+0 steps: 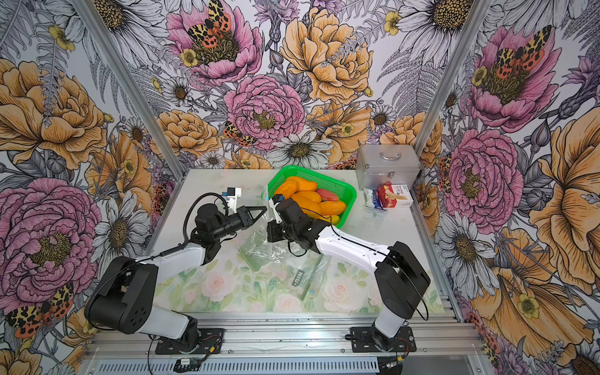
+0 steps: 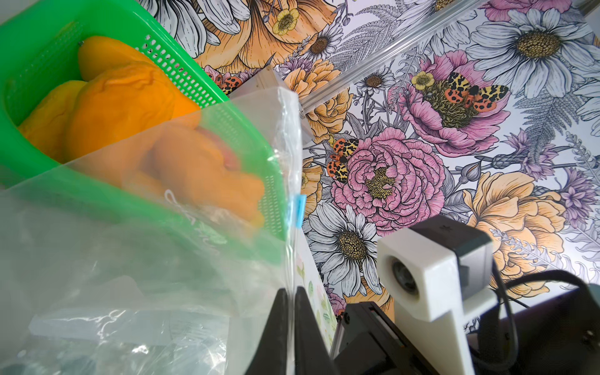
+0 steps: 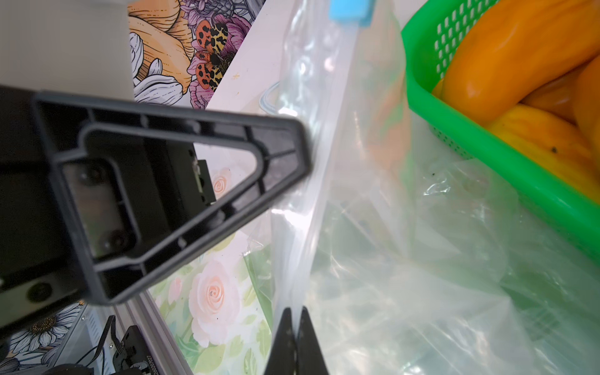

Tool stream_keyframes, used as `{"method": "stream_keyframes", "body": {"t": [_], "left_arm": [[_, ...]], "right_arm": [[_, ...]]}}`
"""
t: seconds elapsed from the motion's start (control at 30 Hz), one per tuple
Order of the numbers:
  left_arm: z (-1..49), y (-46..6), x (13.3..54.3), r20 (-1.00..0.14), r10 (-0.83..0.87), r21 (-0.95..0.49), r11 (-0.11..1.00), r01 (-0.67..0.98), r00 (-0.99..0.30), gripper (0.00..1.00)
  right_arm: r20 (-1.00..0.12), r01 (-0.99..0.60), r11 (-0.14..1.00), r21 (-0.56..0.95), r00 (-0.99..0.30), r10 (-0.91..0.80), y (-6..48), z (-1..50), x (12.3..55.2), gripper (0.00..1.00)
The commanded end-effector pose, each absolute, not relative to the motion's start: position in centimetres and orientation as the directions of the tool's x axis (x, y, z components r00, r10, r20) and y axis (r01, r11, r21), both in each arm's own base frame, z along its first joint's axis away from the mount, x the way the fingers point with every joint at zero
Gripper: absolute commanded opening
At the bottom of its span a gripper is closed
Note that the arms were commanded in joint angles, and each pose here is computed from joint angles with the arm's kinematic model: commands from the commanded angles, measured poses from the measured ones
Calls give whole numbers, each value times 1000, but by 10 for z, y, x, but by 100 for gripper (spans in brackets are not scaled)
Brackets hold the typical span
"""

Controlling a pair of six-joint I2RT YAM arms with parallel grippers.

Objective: Place the mango in a zip-top bag and seal the zipper
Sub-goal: Pick up the zipper food storage bag.

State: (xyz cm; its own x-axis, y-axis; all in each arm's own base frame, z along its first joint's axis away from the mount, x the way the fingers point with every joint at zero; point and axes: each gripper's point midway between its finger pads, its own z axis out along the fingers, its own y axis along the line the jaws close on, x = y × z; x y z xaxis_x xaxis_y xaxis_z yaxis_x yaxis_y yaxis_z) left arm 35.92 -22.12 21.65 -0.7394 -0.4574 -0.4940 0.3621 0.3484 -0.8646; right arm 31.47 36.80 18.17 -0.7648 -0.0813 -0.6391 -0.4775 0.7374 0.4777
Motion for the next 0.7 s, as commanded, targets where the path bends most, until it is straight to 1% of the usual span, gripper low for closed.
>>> {"method": "stream_keyframes", "body": {"t": [0.0, 0.03, 0.1, 0.13, 0.23, 0.3, 0.5, 0.67], "left_arm": [[236, -211, 352, -531, -504, -846, 365, 389, -681, 42], [238, -208, 350, -539, -511, -840, 387, 380, -670, 48], [238, -204, 342, -570, -502, -814, 453, 364, -651, 54], [237, -203, 337, -593, -488, -792, 498, 354, -641, 55], [246, -204, 318, -676, -424, -708, 602, 369, -603, 56], [250, -206, 307, -707, -380, -666, 640, 382, -596, 56], [239, -229, 279, -746, -212, -567, 700, 435, -631, 56], [219, -243, 274, -757, -103, -490, 743, 457, -645, 55]], "right_arm": [[-688, -466, 740, 486, -726, -5, 358, 210, 319, 0], [-692, -461, 742, 486, -722, 4, 354, 214, 318, 0], [-694, -450, 747, 490, -720, 22, 347, 219, 317, 0], [-693, -449, 745, 494, -721, 25, 345, 222, 315, 0], [-695, -452, 738, 501, -718, 32, 342, 228, 311, 0], [-693, -434, 742, 512, -718, 58, 333, 231, 320, 0], [-687, -442, 721, 533, -724, 64, 337, 239, 321, 0], [-684, -443, 717, 538, -727, 64, 339, 239, 322, 0]]}}
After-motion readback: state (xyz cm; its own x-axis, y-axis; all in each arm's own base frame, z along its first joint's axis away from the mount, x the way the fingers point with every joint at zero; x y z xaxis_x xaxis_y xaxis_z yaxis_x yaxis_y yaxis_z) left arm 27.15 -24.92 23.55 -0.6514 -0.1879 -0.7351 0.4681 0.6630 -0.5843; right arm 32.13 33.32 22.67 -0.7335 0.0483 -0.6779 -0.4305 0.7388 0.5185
